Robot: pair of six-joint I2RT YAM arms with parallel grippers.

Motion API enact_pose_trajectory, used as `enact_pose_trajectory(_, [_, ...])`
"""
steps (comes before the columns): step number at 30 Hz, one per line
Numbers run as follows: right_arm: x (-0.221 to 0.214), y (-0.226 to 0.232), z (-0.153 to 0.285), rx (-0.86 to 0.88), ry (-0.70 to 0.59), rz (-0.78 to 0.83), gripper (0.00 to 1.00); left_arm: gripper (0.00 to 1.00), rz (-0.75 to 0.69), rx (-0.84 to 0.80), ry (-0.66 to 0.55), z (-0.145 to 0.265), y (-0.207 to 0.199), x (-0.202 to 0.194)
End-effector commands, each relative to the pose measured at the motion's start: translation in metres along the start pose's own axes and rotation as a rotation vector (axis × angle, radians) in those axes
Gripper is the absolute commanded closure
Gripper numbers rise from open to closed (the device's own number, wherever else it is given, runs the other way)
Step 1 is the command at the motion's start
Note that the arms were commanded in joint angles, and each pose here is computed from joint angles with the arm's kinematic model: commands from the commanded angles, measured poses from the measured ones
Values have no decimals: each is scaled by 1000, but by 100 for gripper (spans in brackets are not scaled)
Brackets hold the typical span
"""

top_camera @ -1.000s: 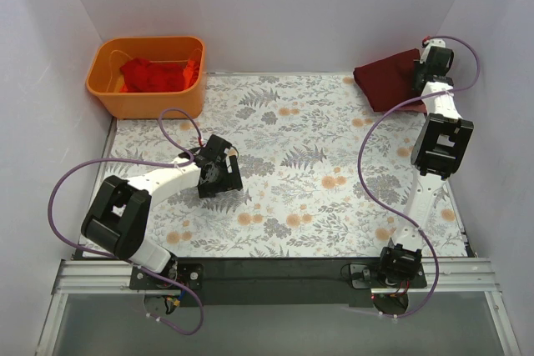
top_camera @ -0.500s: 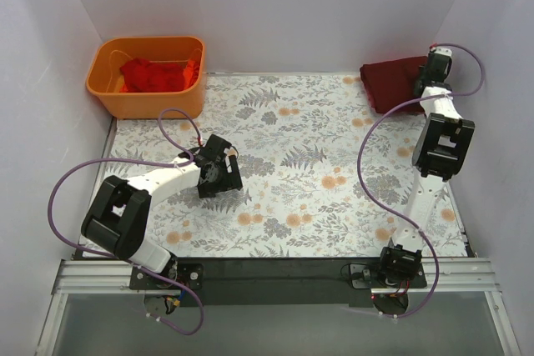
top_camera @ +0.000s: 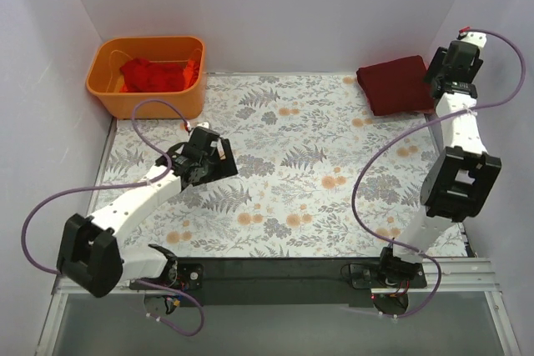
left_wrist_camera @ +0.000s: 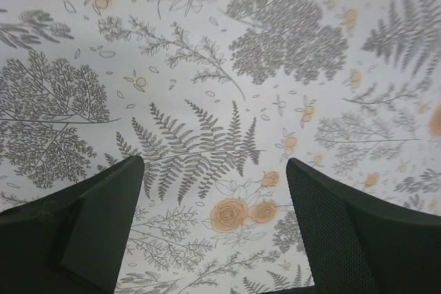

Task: Fold and stack the t-shirts
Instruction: Neatly place the folded tshirt to the corner

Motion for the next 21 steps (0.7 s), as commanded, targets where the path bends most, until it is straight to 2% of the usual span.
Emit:
enact_pose_trajectory(1, [18, -2, 61, 79, 2, -81, 27, 16, 11, 2, -168, 43, 4, 24])
enact_pose_trajectory(2, [29, -2, 89, 139, -16, -111, 26, 15, 14, 1, -192, 50, 5, 25])
enact_pose_trajectory(4, [21, -7, 118, 180, 32, -116, 22, 14, 26, 10, -248, 67, 9, 28])
enact_pose_trajectory(5, [32, -9, 151, 247, -6, -143, 6, 14, 37, 0, -298, 82, 12, 30])
enact_pose_trajectory(6, [33, -10, 167, 288, -9, -145, 2, 13, 45, 0, -330, 90, 14, 33])
enact_pose_trajectory(8, [18, -14, 194, 357, 42, -164, 2, 12, 62, 10, -396, 110, 20, 33])
enact_pose_trajectory(9, [21, -18, 223, 415, 6, -170, 2, 11, 69, 21, -418, 116, 23, 33])
enact_pose_trajectory(11, [4, -26, 245, 451, 42, -169, 2, 9, 91, 46, -462, 131, 29, 34])
enact_pose_trajectory(12, [5, -32, 270, 482, -3, -173, 2, 8, 101, 55, -481, 141, 34, 31])
enact_pose_trajectory(13, [-10, -32, 280, 493, 29, -162, 2, 7, 121, 79, -512, 148, 38, 33])
enact_pose_trajectory(14, [-12, -36, 301, 500, -26, -165, 1, 7, 128, 88, -527, 153, 41, 31])
enact_pose_trajectory(17, [-38, -42, 328, 538, -35, -154, 2, 6, 153, 119, -586, 169, 53, 24])
enact_pose_trajectory(18, [-47, -43, 334, 560, -33, -131, 2, 3, 158, 124, -609, 175, 58, 19])
enact_pose_trajectory(20, [-55, -59, 351, 551, -110, -120, 2, 2, 159, 143, -626, 174, 64, 11])
enact_pose_trajectory(21, [-68, -65, 349, 532, -107, -106, 2, 2, 165, 165, -640, 174, 68, 9])
Point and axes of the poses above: each gripper's point midway between its finger pads, its own z axis back along the fingers, its own y axis along the line the jaws close on, x = y × z, the point moved 9 cm from there along z, back along the fingers, and after that the axes turned 12 degrees about -z, right-handed, at the moved point
